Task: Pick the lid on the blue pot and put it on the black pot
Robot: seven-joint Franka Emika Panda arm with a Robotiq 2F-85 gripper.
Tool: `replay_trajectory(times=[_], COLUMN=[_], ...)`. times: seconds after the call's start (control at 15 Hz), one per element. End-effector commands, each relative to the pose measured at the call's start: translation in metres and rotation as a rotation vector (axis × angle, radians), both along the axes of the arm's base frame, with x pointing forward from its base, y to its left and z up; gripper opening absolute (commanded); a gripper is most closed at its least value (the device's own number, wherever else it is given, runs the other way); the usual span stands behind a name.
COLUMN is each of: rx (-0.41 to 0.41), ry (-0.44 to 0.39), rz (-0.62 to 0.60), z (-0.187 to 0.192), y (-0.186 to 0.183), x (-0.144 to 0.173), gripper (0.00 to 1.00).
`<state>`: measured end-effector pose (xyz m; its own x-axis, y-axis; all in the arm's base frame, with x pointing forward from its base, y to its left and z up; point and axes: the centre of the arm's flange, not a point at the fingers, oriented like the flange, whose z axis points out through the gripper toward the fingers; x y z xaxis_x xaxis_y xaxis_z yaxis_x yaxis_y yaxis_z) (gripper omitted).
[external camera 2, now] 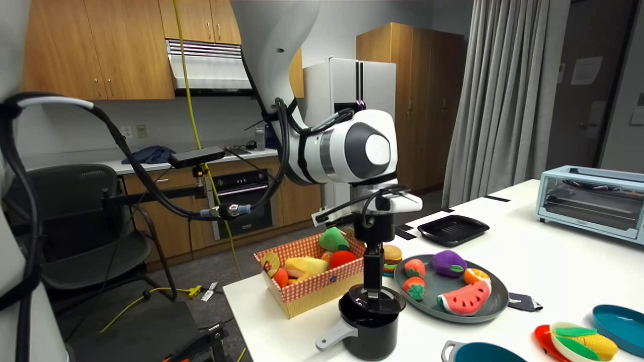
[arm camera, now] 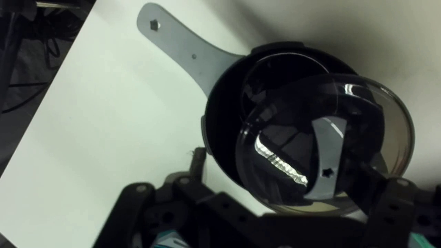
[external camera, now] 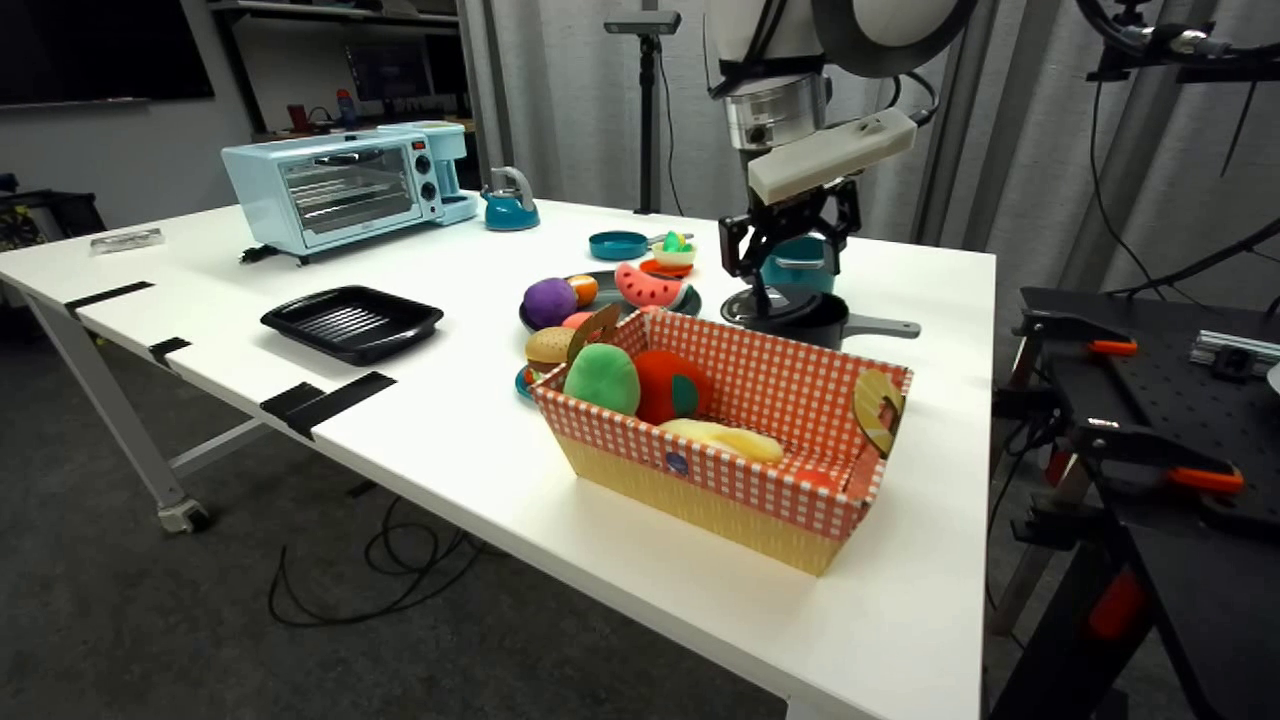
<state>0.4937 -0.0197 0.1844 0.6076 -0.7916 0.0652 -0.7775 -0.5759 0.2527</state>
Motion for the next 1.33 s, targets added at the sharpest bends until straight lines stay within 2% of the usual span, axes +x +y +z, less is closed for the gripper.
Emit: replay_trajectory(times=[0.0, 1.27], rx=[-0.015, 0.004], ry=[-0.015, -0.028], rz=[0.007, -0.07], z=[0.002, 0.031], y=[0.0, -0.024], x=[0.002, -0.011], gripper=[1.0, 1.0])
